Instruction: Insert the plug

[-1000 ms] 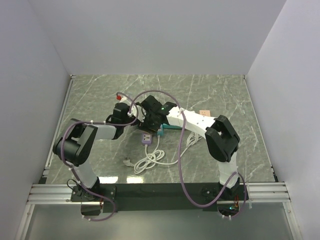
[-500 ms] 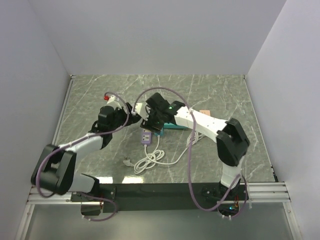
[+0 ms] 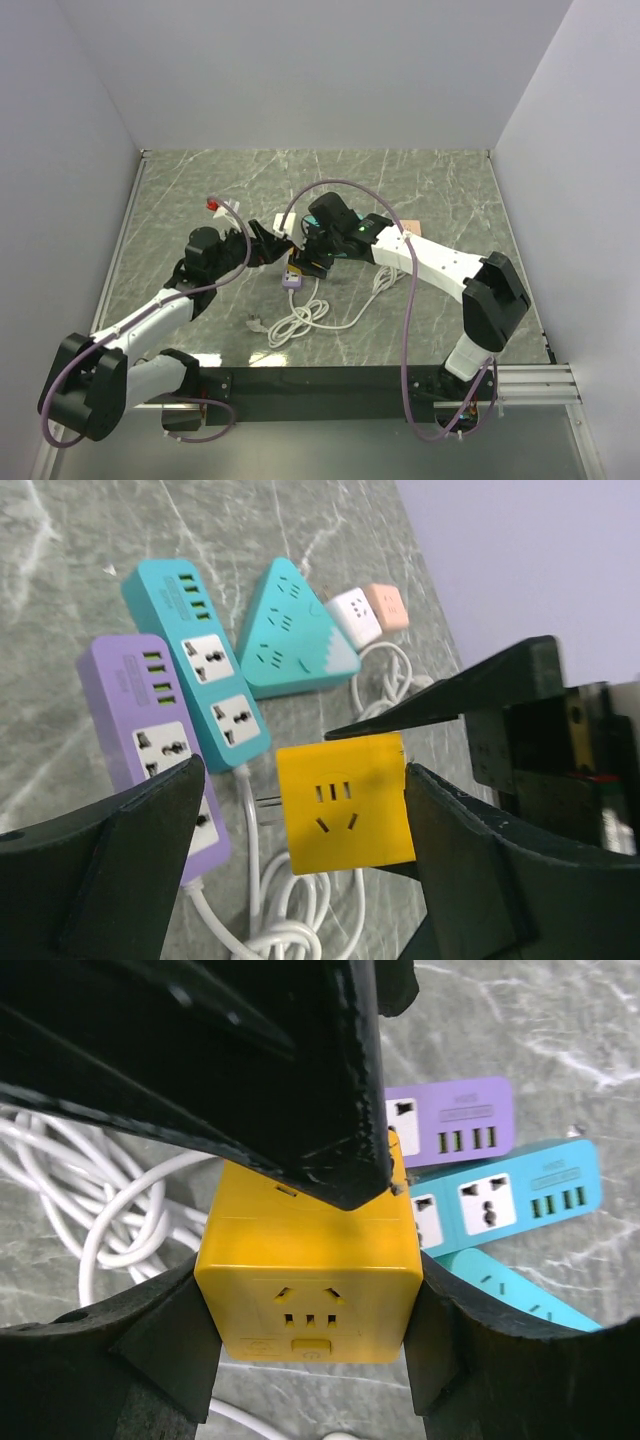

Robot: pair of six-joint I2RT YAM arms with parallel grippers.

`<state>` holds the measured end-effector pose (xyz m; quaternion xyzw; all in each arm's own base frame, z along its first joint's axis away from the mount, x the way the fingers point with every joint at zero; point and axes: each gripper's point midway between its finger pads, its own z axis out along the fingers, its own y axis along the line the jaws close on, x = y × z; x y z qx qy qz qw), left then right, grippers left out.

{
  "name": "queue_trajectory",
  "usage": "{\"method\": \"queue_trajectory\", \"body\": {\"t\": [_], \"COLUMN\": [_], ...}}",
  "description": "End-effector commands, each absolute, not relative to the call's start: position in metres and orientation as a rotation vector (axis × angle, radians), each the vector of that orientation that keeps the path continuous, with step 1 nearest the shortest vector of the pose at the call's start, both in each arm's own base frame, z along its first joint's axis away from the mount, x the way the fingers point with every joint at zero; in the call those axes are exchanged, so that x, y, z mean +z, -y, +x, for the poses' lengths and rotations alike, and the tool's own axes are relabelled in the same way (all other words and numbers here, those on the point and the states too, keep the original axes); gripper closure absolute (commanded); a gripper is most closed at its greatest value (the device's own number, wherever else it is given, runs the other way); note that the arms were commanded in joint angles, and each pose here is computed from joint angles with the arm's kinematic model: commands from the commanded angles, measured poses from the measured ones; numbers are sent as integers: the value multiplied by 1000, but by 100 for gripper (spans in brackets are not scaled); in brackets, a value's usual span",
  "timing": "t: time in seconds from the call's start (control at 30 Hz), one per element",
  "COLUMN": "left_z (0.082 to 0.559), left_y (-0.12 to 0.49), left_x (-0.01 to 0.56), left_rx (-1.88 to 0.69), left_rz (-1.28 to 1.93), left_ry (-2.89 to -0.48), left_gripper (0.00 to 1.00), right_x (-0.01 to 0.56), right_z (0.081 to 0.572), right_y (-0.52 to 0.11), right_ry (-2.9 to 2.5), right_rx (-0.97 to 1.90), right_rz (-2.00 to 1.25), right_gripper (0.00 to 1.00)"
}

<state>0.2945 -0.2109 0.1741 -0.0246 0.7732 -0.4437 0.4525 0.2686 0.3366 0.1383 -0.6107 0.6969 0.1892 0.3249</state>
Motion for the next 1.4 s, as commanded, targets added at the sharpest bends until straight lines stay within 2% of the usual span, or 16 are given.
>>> {"method": "queue_trajectory", "body": {"t": [0.0,0.63,0.9,1.0,1.03,1.07,1.1,1.2,1.23,1.37], "left_z": [279,252,249,248,249,249,249,248,248,246], "left_y": [218,248,263,265,265,265,265,264,264,263], "left_x": [184,171,165,161,160,160,158,155,155,155], "left_rx": [-1168,-1279,-1343,-1353,-1351,-1348,-1349,-1354,-1356,-1369], "left_rz": [-17,90,121,118,112,110,105,89,87,68], "left_ry": [-1898,-1945,-1961,-1968,-1973,-1973,-1980,-1992,-1989,-1985], "left_gripper": [12,9,17,32,45,50,63,85,99,100], "right_x": [174,185,181,184,186,187,188,193,195,200], "right_z": [266,257,254,253,253,252,253,254,254,253], "right_y": [-345,-348,-344,-343,-343,-341,-341,-339,-339,-337], "right_ry": [-1710,-1679,-1687,-1674,-1669,-1670,-1665,-1659,-1657,-1642], "right_rx": [559,586,567,565,564,564,559,551,551,556], "right_rz": [-1544,-1538,-1540,-1520,-1514,-1505,-1496,-1463,-1454,-1437], "right_gripper": [100,100,100,100,100,100,100,99,94,79]}}
